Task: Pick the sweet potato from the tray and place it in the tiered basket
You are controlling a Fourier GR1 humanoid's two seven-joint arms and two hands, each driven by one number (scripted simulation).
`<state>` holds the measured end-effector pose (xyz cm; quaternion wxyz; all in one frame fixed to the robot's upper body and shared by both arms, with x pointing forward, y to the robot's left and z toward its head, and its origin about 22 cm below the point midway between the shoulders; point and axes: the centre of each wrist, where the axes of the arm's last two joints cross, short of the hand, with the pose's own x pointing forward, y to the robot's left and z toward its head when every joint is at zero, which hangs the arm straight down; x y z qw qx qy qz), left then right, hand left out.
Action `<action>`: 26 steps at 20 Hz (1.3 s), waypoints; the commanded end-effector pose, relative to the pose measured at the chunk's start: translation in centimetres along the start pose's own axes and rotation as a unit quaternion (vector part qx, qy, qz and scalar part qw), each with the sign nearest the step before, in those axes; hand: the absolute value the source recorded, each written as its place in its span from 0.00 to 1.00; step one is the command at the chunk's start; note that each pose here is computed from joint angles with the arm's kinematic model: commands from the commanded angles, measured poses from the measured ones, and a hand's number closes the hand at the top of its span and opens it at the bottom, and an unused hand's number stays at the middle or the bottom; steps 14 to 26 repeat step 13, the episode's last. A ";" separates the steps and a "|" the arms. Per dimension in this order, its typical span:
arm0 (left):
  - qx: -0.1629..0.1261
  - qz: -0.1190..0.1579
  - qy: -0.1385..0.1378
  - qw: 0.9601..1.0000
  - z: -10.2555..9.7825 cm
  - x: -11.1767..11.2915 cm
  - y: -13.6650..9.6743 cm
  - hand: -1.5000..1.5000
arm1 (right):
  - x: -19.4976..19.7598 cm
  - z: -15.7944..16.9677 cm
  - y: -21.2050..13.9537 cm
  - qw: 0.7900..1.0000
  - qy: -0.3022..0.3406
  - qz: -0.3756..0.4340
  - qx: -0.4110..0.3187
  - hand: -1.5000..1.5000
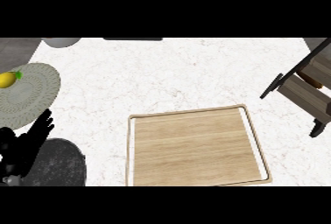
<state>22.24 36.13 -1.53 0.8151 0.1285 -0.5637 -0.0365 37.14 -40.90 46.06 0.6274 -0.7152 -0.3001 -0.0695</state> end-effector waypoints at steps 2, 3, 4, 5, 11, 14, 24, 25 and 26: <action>0.011 0.005 0.009 1.000 0.7 -0.4 0.0 0.50 | -1.3 -0.5 -5.0 0.992 0.068 -0.104 0.006 0.00; 0.004 0.007 0.012 1.000 0.1 0.1 1.0 0.50 | -1.3 -0.3 -5.0 0.988 0.070 -0.133 0.018 0.00; 0.009 0.009 0.019 1.000 0.5 -1.5 -0.1 0.50 | -2.1 -0.6 -6.5 0.980 0.068 -0.184 0.016 0.00; 0.013 0.011 0.011 1.000 0.4 -1.3 -0.1 0.50 | -2.3 -0.4 -7.0 0.976 0.066 -0.207 0.007 0.00; 0.021 0.007 0.024 0.999 1.4 -2.1 1.9 0.50 | -6.8 -1.3 -10.0 0.951 0.033 -0.309 0.011 0.00; 0.029 0.008 0.019 0.999 1.5 -1.7 1.0 0.50 | -8.0 -1.6 -8.9 0.951 0.022 -0.305 0.039 0.00; 0.029 0.008 0.019 0.999 1.5 -1.7 1.0 0.50 | -8.0 -1.6 -8.9 0.951 0.022 -0.305 0.039 0.00; 0.029 0.008 0.019 0.999 1.5 -1.7 1.0 0.50 | -8.0 -1.6 -8.9 0.951 0.022 -0.305 0.039 0.00; 0.029 0.008 0.019 0.999 1.5 -1.7 1.0 0.50 | -8.0 -1.6 -8.9 0.951 0.022 -0.305 0.039 0.00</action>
